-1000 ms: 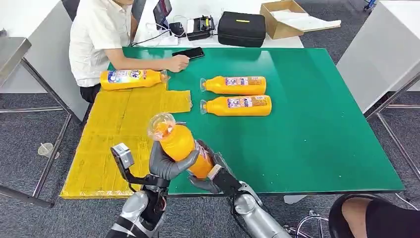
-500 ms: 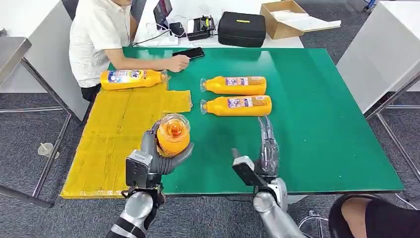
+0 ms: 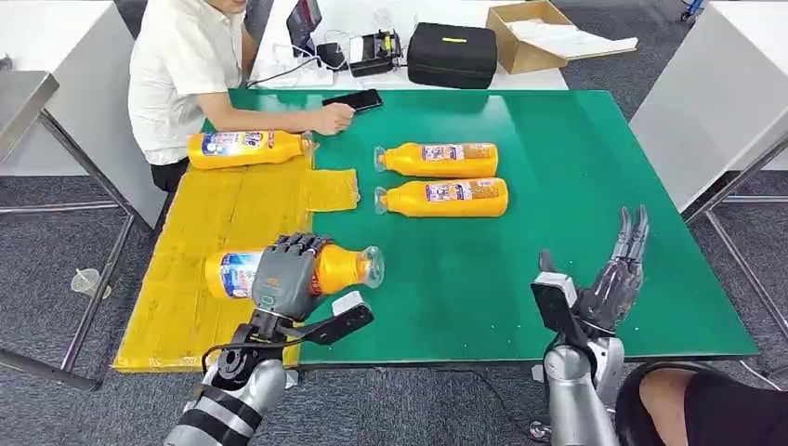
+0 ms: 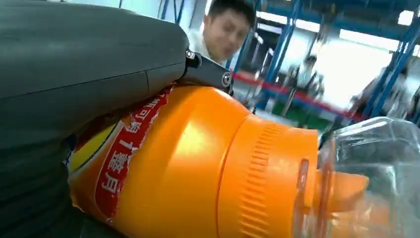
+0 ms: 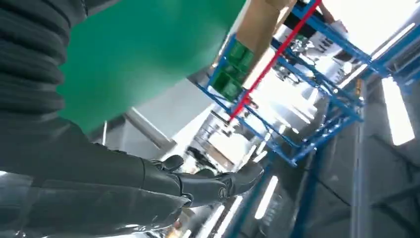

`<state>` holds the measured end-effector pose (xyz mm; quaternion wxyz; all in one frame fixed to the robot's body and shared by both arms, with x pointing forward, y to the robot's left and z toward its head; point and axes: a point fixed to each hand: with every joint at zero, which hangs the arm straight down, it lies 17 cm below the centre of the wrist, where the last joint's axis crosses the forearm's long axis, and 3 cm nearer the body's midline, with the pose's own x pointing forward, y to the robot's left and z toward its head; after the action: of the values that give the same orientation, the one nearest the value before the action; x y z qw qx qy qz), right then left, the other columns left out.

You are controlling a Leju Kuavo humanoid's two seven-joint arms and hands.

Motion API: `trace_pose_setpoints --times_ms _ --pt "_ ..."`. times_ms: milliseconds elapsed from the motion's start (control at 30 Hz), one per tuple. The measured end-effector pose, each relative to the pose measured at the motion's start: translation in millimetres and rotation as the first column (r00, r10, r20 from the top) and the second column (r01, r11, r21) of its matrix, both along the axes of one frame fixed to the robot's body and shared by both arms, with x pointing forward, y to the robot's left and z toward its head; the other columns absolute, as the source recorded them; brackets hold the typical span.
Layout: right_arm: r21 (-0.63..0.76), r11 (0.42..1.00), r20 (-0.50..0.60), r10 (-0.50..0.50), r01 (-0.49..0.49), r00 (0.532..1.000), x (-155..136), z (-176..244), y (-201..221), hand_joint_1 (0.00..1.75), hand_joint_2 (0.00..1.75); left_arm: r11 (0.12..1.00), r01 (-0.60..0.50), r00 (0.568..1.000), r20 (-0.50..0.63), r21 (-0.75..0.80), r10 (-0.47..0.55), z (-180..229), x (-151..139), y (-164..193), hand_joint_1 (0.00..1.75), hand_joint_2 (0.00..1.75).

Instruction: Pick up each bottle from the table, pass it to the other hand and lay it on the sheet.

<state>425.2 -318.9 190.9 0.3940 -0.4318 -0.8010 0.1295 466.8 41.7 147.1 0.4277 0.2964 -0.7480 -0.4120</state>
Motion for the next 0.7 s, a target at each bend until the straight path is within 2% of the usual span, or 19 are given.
trace_pose_setpoints --times_ms 133,367,467,500,567,600,633,667,700 --pt "0.037 0.998 -0.003 0.049 -0.049 0.999 8.3 1.1 16.8 0.0 1.75 0.998 0.001 0.985 -0.171 0.071 0.011 -49.1 20.1 10.3 1.75 1.75" --pt "0.041 0.995 -0.021 0.096 -0.095 0.995 13.1 -5.6 34.2 0.0 1.75 0.993 -0.009 0.968 -0.247 0.116 0.038 -79.9 30.9 25.3 1.75 1.75" --pt "0.042 0.994 -0.027 0.101 -0.099 0.995 14.0 -7.9 35.8 0.0 1.75 0.992 -0.008 0.964 -0.264 0.124 0.041 -84.5 33.2 27.5 1.61 1.75" --pt "0.047 0.993 -0.03 0.106 -0.104 0.994 14.5 -9.0 37.3 0.0 1.75 0.992 0.0 0.958 -0.284 0.123 0.035 -87.7 33.5 27.1 1.45 1.75" --pt "0.05 0.991 -0.035 0.126 -0.124 0.991 16.5 -10.8 43.7 0.0 1.75 0.994 0.012 0.951 -0.31 0.113 0.024 -90.5 35.9 27.2 1.41 1.75" --pt "0.048 0.989 -0.039 0.139 -0.137 0.989 18.1 -12.3 48.5 0.0 1.75 0.994 0.012 0.947 -0.32 0.111 0.024 -92.0 37.8 28.4 1.33 1.75" --pt "0.048 0.988 -0.043 0.149 -0.147 0.988 19.6 -14.0 52.2 0.0 1.75 0.993 0.011 0.944 -0.328 0.114 0.027 -93.4 39.4 29.5 0.63 1.75" --pt "0.052 0.986 -0.047 0.159 -0.156 0.986 20.5 -15.6 55.5 0.0 1.75 0.993 0.01 0.94 -0.339 0.118 0.031 -95.4 40.7 30.6 0.65 1.75" --pt "0.054 0.984 -0.054 0.171 -0.168 0.984 21.3 -18.0 59.8 0.0 1.75 0.992 0.007 0.935 -0.352 0.125 0.038 -98.2 42.0 32.4 0.38 1.75"
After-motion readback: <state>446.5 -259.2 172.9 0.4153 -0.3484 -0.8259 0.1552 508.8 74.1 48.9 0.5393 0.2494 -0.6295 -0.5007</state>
